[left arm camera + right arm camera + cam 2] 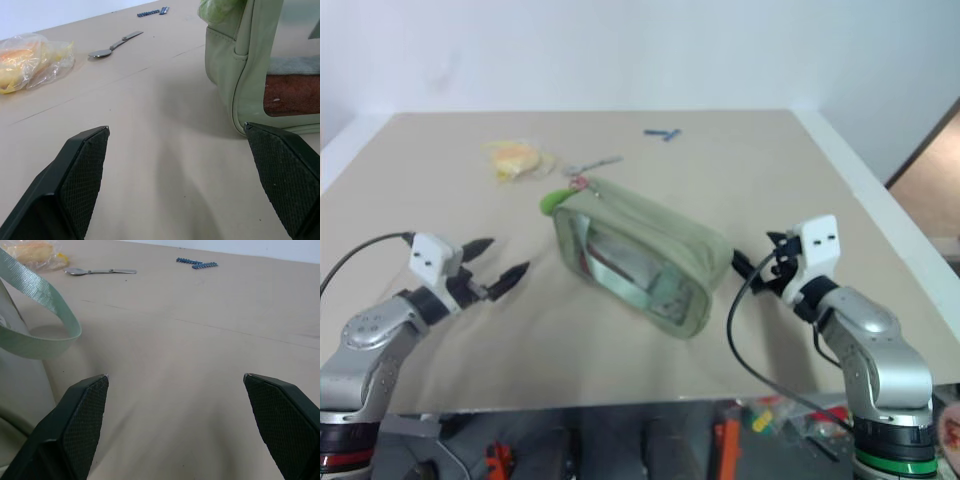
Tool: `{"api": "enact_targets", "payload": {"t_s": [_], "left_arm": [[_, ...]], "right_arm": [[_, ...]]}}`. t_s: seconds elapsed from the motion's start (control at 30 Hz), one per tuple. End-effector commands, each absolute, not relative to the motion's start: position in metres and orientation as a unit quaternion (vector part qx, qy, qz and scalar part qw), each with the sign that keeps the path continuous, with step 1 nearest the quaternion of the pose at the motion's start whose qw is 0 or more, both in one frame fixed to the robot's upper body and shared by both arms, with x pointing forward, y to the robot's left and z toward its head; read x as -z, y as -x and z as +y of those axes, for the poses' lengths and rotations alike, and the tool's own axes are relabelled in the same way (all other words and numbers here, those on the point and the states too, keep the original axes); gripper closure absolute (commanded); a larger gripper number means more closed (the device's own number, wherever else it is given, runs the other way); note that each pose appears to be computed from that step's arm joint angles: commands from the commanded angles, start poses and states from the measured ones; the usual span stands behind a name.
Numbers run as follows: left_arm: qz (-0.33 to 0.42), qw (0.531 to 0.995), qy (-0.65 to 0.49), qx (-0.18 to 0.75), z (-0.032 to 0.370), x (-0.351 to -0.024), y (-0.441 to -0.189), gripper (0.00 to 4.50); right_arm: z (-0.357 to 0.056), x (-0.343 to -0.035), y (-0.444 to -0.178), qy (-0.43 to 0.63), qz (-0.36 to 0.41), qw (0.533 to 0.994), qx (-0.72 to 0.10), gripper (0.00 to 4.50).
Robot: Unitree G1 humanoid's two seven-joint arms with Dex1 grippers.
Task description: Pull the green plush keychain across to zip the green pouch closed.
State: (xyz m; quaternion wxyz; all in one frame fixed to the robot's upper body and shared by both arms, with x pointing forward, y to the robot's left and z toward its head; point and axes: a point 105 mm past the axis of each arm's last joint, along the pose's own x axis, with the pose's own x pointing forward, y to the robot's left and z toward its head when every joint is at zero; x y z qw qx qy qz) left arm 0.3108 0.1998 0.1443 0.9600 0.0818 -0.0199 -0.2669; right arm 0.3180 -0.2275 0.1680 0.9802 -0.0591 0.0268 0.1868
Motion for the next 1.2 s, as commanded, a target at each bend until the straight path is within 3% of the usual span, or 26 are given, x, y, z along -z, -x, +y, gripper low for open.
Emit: {"api": "enact_targets", "payload": {"t_s": [0.03,0.83,1.0,1.2], "left_arm": [[-0.040,0.957,-0.084,0.275,0.195,-0.155,-0.311,0.04],[-0.065,0.933,-0.053,0.351,0.182,-0.174,-0.302,0.04],[-0.059,0.868,-0.048,0.491,0.152,-0.207,-0.275,0.04],[-0.026,0.805,-0.056,0.591,0.124,-0.216,-0.250,0.04]], "right_arm": [[-0.231,-0.183,-0.319,0.068,-0.011,0.983,-0.172,0.02],[-0.240,-0.177,-0.315,0.067,-0.008,0.988,-0.137,0.02],[-0.239,-0.181,-0.318,0.066,-0.014,0.988,-0.140,0.02],[-0.238,-0.196,-0.323,0.077,-0.027,0.989,-0.123,0.02]]}}
